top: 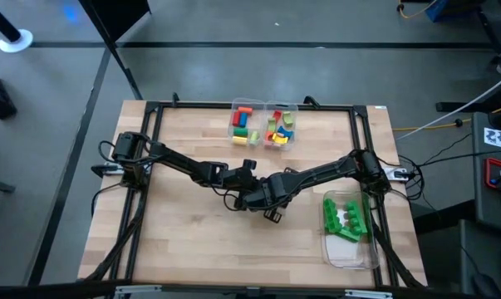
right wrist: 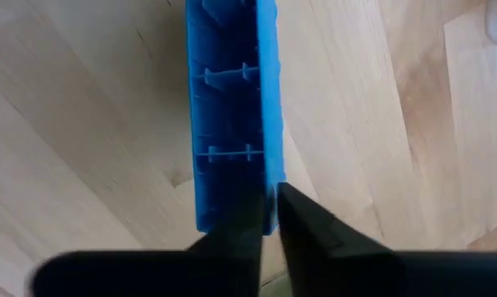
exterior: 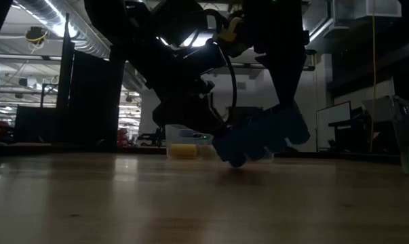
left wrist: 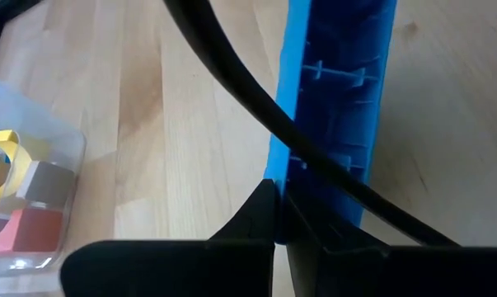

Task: Sort blocks by size
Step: Put the blue 4 stud game piece into the bottom transparent bin, then return to Home Position

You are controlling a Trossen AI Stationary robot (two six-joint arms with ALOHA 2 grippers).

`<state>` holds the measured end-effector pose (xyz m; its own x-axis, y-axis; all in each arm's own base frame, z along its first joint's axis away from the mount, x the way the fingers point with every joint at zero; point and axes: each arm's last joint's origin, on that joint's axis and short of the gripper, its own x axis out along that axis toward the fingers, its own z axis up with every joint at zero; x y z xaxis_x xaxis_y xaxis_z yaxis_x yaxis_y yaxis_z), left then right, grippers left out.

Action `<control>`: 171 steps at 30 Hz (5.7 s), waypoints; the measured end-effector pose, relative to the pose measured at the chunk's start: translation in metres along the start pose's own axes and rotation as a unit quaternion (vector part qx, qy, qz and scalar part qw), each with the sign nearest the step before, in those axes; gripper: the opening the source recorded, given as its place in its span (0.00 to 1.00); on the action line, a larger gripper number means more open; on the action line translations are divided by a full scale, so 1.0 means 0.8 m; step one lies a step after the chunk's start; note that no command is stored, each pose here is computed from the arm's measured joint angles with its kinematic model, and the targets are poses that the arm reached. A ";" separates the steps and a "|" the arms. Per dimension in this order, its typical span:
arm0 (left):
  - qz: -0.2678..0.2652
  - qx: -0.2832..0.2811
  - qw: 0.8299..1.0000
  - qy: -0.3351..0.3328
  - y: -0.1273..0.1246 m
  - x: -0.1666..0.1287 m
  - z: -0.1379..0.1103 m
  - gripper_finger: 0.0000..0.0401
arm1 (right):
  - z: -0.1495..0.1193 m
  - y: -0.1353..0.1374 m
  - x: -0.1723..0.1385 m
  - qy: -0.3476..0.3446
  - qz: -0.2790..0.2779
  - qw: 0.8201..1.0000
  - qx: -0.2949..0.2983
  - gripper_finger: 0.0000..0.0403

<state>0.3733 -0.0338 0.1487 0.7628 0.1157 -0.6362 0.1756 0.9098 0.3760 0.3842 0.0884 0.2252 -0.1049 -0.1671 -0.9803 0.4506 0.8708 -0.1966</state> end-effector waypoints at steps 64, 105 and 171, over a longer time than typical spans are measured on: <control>-0.002 -0.030 0.978 0.205 0.085 -0.066 -0.052 0.27 | -0.023 -0.029 -0.070 0.008 0.057 0.995 -0.087 0.00; 0.149 -0.289 0.914 -0.244 0.024 -0.351 -0.198 0.27 | -0.343 -0.092 -0.106 -0.058 0.143 0.972 0.176 0.00; 0.169 -0.247 0.912 -0.281 0.009 -0.279 -0.224 0.27 | -0.369 -0.128 -0.111 -0.284 0.208 0.932 0.090 0.44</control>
<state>0.0926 0.0181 0.1724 0.9440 0.3271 -0.0428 -0.3251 0.9444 0.0486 0.0855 0.1510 0.3370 0.5749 -0.0955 -0.8127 0.4949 0.8315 0.2524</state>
